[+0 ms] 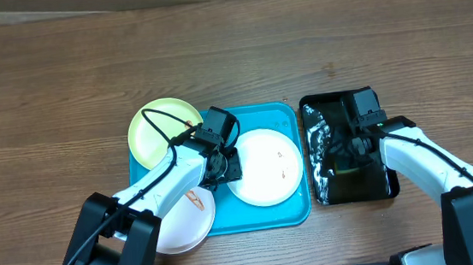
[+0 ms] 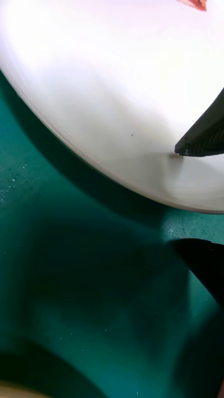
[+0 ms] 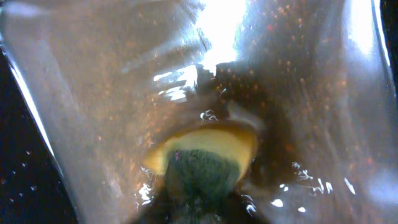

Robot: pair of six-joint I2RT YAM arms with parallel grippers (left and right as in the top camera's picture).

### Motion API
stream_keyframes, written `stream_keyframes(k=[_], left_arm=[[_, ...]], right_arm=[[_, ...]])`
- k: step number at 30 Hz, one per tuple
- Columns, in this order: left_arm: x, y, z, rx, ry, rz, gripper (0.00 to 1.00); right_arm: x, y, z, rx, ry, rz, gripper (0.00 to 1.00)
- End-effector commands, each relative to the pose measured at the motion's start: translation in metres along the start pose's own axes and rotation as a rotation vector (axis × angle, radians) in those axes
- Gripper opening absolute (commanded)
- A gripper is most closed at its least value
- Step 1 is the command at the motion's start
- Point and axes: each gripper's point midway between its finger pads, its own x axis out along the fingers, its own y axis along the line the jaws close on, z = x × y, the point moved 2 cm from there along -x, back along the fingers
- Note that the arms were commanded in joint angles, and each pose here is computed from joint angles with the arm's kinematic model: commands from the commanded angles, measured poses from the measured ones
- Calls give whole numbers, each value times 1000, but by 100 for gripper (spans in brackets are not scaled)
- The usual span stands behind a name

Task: Clean dirty plates on tray and stack at the side
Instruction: 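Lower the right gripper into the black tray and grasp the sponge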

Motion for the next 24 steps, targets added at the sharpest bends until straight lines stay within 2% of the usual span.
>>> stream_keyframes(k=[1, 3, 6, 10, 16, 20, 24], left_arm=[[14, 11, -13, -13, 58, 48, 45], [14, 11, -13, -13, 59, 49, 45], [14, 11, -14, -6, 61, 50, 35], [14, 11, -13, -7, 58, 48, 5], [14, 10, -12, -6, 55, 41, 4], [14, 11, -10, -8, 43, 48, 4], [13, 8, -2, -9, 9, 38, 4]], right_arm=[[-1, -1, 4, -2, -9, -4, 4], [-15, 0, 12, 8, -3, -9, 4], [-46, 3, 21, 12, 17, -19, 4], [-71, 3, 21, -39, 45, -33, 4], [-65, -6, 9, -92, 92, -66, 4], [-70, 2, 6, -114, 120, -18, 4], [-70, 8, 14, -144, 87, 8, 4]])
